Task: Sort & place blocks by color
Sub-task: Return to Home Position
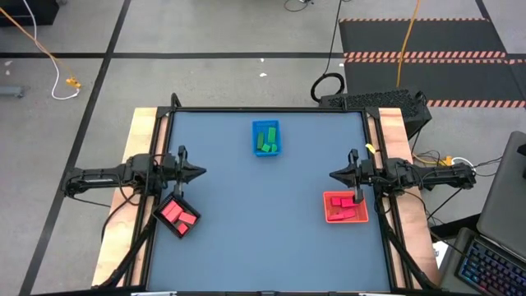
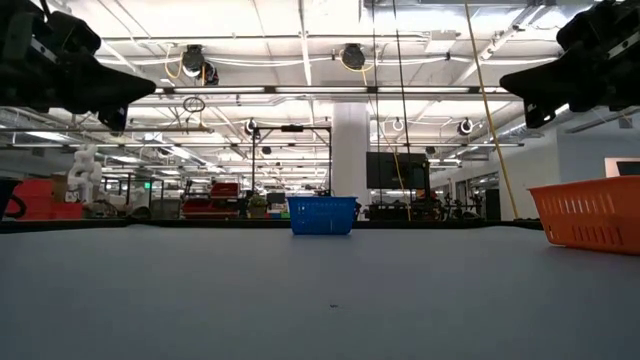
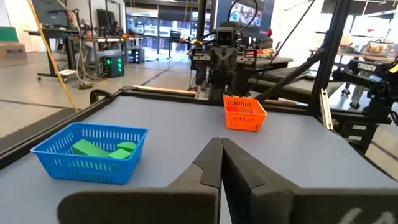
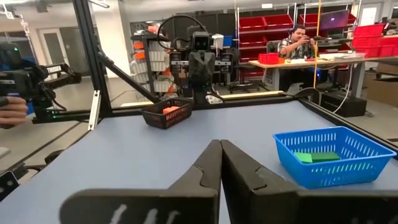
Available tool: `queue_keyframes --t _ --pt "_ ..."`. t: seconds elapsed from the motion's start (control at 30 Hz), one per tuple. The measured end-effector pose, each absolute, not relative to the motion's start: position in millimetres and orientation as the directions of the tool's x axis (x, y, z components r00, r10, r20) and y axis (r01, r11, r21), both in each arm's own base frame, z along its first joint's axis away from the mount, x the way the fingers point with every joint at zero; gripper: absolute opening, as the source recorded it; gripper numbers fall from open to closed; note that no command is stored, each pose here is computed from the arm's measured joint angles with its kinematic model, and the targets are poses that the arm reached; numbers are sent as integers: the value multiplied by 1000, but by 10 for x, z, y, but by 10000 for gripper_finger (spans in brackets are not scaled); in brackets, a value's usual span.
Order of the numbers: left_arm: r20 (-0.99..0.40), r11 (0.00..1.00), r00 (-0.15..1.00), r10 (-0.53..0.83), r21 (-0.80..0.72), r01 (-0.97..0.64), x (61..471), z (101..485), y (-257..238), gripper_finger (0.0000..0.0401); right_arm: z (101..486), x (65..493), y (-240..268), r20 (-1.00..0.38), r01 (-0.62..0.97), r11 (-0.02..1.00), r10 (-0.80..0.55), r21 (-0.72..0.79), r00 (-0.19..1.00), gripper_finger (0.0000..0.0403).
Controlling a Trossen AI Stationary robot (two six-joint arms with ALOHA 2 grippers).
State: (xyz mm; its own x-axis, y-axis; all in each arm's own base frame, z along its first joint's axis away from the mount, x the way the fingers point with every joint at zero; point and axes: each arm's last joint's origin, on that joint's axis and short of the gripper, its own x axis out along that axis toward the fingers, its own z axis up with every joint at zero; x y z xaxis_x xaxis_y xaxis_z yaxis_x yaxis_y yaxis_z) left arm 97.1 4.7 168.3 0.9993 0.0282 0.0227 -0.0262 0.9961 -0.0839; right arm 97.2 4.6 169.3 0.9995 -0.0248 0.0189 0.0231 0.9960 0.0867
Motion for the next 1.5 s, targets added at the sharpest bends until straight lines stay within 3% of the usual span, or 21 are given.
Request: queue_keyframes --t 0.2,0.4,0.67,1.0,1.33,1.5 --pt "22 999 999 28 -32 -27 971 1682 47 18 1693 972 46 19 24 997 -25 79 1000 0" --pt "22 999 999 28 19 -28 971 1682 47 3 1692 972 46 18 24 997 -25 69 1000 0" --pt "14 999 999 42 3 -42 975 1676 51 20 1691 973 46 18 24 996 -26 88 1000 0" --pt "19 998 999 49 44 -49 976 1681 53 3 1694 972 46 21 23 995 -25 94 999 0" --pt "21 998 999 49 44 -50 976 1684 53 36 1712 972 46 39 23 995 -27 97 999 0" --pt "23 998 999 49 44 -50 976 1685 53 33 1720 972 46 47 22 995 -27 98 999 0"
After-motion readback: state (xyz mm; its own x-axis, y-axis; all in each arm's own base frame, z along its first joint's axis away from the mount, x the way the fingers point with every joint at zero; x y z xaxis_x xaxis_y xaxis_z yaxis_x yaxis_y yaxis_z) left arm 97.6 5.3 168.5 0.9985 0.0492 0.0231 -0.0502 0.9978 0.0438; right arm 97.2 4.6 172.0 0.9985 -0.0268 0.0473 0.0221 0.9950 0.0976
